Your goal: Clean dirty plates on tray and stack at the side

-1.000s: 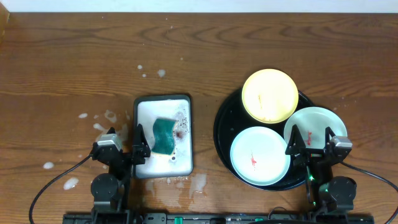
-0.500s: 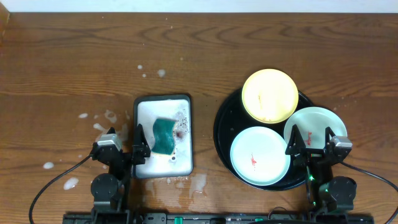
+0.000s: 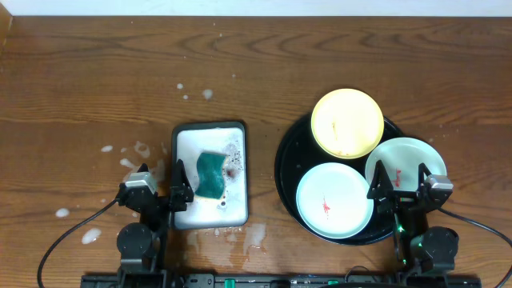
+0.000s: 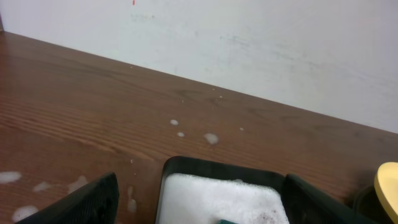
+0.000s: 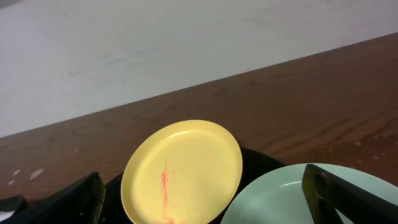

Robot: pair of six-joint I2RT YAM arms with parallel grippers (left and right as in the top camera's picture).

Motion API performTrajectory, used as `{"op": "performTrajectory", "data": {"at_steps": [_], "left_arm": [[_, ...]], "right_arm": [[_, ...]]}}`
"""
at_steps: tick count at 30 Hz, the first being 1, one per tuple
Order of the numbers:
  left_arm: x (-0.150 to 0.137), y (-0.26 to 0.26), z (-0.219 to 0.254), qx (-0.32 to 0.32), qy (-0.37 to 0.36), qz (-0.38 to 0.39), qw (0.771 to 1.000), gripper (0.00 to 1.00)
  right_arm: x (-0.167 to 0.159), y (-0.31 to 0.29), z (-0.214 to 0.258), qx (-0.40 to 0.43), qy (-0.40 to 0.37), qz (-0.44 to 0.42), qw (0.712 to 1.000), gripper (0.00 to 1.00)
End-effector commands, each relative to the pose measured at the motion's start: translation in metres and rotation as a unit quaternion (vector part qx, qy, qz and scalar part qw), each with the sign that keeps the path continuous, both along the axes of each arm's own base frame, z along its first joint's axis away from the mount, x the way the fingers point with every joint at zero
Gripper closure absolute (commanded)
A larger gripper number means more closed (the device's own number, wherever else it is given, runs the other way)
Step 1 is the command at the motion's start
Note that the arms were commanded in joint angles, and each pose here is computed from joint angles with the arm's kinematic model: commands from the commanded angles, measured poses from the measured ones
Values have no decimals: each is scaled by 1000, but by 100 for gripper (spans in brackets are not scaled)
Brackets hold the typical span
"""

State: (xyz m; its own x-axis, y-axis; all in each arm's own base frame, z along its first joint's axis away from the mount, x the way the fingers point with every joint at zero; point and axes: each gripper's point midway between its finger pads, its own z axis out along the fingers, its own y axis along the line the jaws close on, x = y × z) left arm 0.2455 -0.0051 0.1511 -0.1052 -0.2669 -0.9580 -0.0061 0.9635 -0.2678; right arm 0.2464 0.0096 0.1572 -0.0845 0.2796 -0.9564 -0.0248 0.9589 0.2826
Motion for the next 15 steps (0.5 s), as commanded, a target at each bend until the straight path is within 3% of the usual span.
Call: {"op": "performTrajectory", "data": {"at_steps": [1,15], "left_arm": [[-1,-1,-14,3,24,-2,1000,17],[-1,-1,-14,3,24,-2,1000,16]], "right_arm": [[0,1,-2,7,4,2,1000,1],[0,1,-2,7,4,2,1000,1]]}}
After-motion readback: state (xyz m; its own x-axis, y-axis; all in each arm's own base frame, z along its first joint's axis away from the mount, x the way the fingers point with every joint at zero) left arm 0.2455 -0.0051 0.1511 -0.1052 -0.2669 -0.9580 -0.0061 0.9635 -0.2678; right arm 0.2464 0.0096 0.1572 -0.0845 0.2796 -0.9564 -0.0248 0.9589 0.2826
